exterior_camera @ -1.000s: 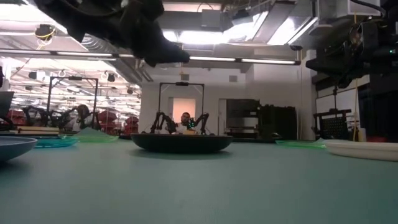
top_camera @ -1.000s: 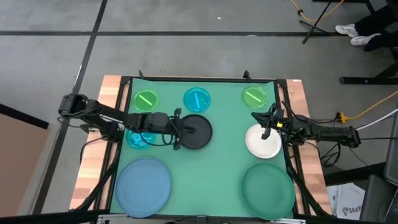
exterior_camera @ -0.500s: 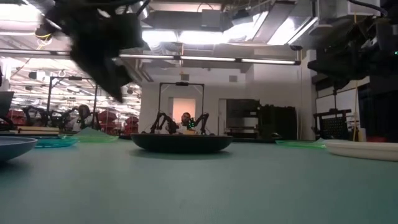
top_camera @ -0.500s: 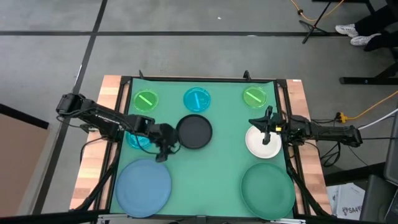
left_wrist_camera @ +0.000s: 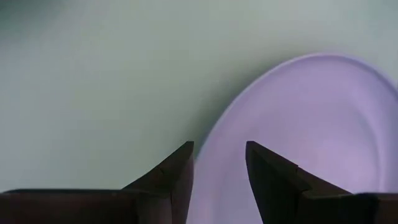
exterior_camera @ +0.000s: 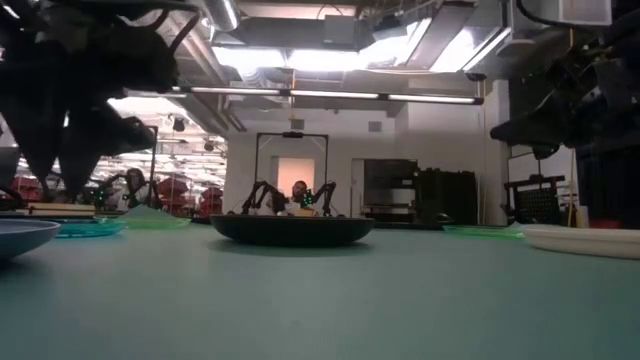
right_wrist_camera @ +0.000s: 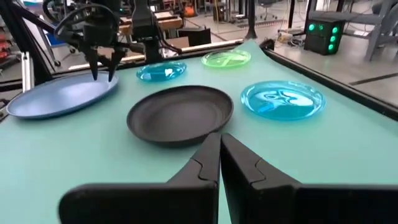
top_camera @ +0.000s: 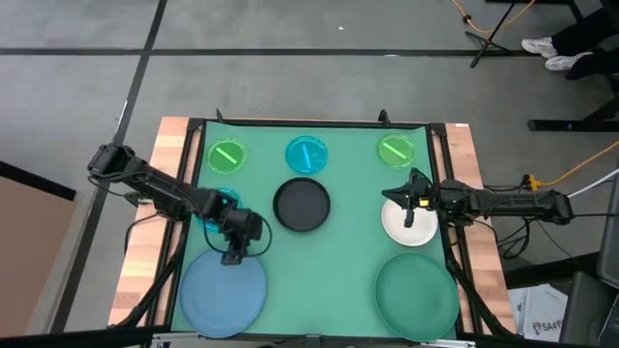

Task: Stack plastic plates
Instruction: Move the blue plate to the bottom center of the table, then stack the dark green plate on top of the blue plate

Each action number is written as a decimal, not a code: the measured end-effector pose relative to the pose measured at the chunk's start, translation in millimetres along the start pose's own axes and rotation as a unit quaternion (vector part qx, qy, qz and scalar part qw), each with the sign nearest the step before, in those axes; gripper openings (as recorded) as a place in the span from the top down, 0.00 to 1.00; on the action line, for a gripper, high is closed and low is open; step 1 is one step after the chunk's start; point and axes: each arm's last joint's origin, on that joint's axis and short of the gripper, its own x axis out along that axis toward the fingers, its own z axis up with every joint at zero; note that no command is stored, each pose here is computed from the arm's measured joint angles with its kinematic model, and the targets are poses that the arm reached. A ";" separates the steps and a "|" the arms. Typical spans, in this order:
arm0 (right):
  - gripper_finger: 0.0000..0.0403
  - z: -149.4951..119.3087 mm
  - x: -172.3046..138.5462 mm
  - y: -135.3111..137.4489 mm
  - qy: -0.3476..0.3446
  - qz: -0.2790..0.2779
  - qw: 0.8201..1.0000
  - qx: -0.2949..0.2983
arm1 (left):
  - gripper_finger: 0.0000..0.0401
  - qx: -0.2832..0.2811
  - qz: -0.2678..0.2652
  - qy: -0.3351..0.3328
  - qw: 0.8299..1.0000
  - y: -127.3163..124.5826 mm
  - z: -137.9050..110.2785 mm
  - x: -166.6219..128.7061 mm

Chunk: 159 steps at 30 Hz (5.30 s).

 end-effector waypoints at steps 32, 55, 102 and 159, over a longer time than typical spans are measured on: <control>0.98 0.5 0.8 -1.1 -0.003 -0.022 1.000 -0.022 | 0.82 -0.048 -0.009 0.056 0.997 23.4 -38.3 29.0; 0.98 0.4 0.8 -1.3 -0.004 -0.026 0.999 0.026 | 0.97 -0.173 0.033 -0.107 0.979 29.5 5.7 10.8; 0.98 2.9 0.8 1.2 -0.013 0.014 0.999 0.028 | 0.73 -0.178 0.012 -0.220 0.959 23.8 39.4 40.9; 0.50 27.7 51.5 119.7 0.531 0.136 0.836 0.004 | 0.72 0.022 0.066 -0.376 0.924 -42.9 37.8 41.7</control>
